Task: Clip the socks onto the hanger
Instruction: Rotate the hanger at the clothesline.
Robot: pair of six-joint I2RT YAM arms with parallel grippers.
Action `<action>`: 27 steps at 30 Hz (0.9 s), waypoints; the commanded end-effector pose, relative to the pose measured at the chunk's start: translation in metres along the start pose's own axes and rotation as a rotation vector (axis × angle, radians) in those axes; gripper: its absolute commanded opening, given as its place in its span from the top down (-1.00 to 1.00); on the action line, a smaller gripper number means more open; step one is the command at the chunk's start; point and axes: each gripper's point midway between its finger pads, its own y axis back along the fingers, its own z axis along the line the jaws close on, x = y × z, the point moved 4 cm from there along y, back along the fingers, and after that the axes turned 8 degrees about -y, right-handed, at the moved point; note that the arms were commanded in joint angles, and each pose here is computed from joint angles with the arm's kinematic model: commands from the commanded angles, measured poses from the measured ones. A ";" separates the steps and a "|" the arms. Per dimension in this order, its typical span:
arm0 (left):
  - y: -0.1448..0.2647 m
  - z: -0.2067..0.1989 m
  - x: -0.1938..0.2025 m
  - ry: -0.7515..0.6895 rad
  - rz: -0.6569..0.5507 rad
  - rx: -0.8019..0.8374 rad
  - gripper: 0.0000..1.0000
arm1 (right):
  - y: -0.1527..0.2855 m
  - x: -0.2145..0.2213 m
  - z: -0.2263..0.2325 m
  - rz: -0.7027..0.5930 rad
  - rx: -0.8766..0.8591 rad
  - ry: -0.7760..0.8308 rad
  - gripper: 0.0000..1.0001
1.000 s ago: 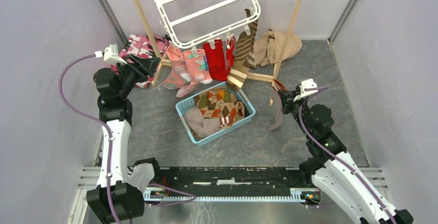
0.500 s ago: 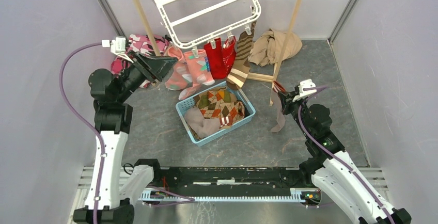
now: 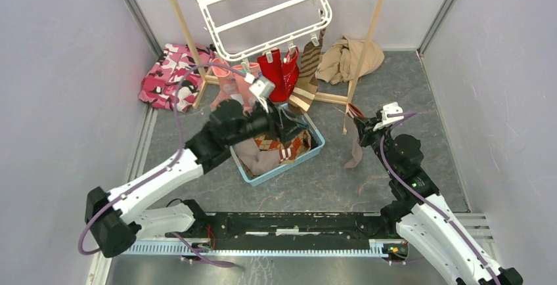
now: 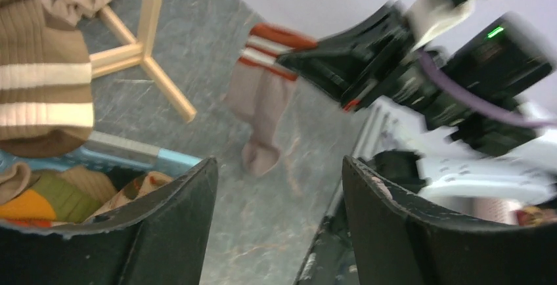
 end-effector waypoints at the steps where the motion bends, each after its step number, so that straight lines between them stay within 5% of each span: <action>1: -0.026 0.027 0.004 -0.243 -0.200 -0.100 -0.55 | 0.001 -0.003 -0.003 -0.027 0.016 -0.010 1.00; 9: -0.079 0.084 0.010 -0.455 -0.287 -0.290 -0.70 | 0.003 -0.004 -0.005 -0.028 0.022 0.002 1.00; 17: -0.107 0.151 0.007 -0.448 -0.292 -0.411 -0.63 | 0.005 -0.003 -0.007 -0.031 0.024 0.007 1.00; 27: -0.128 0.164 -0.001 -0.478 -0.312 -0.324 -0.49 | 0.002 0.003 -0.008 -0.020 0.024 0.012 1.00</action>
